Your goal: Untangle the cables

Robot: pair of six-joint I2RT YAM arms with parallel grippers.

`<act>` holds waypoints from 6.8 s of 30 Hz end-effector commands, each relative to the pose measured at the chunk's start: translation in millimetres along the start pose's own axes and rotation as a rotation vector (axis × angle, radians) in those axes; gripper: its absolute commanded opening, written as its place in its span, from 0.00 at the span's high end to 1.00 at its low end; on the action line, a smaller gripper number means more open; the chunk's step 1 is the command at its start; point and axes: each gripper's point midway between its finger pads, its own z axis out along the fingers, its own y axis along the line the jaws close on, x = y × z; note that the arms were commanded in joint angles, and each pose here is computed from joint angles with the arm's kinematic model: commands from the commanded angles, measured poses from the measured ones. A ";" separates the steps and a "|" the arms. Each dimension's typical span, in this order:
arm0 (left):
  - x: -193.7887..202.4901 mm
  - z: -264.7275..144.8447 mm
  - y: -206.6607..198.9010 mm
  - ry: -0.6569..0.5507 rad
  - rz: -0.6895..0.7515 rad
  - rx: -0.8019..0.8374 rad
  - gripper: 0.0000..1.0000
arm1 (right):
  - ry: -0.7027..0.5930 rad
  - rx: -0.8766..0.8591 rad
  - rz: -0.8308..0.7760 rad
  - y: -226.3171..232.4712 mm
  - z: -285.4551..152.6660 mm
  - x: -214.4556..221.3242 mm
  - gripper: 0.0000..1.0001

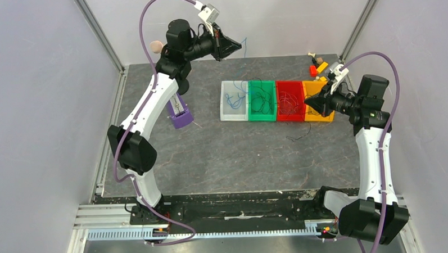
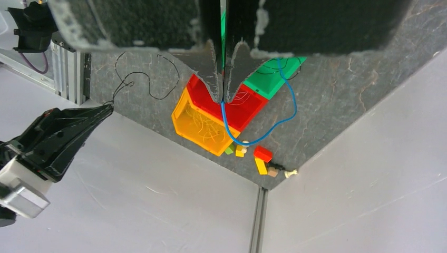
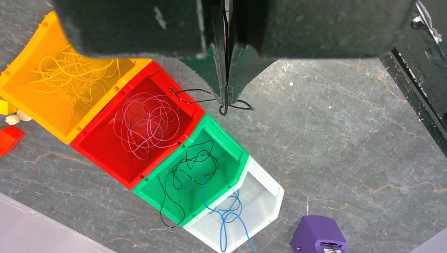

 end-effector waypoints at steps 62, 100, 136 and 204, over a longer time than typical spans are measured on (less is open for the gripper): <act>-8.9 -23.5 9.1 -0.047 0.015 -0.015 0.98 | -0.007 -0.013 -0.003 0.2 2.8 1.5 1.00; 251.7 -29.8 52.4 0.596 -0.122 -0.221 0.48 | -0.011 -0.014 0.030 -5.4 8.7 -3.3 1.00; 167.1 -98.9 -132.9 0.125 -0.051 0.247 0.20 | -0.203 -0.511 0.049 165.7 61.9 -81.4 1.00; 140.3 -66.1 -133.4 0.181 0.157 0.191 0.98 | 0.095 -0.344 -0.196 126.7 37.8 -31.7 0.34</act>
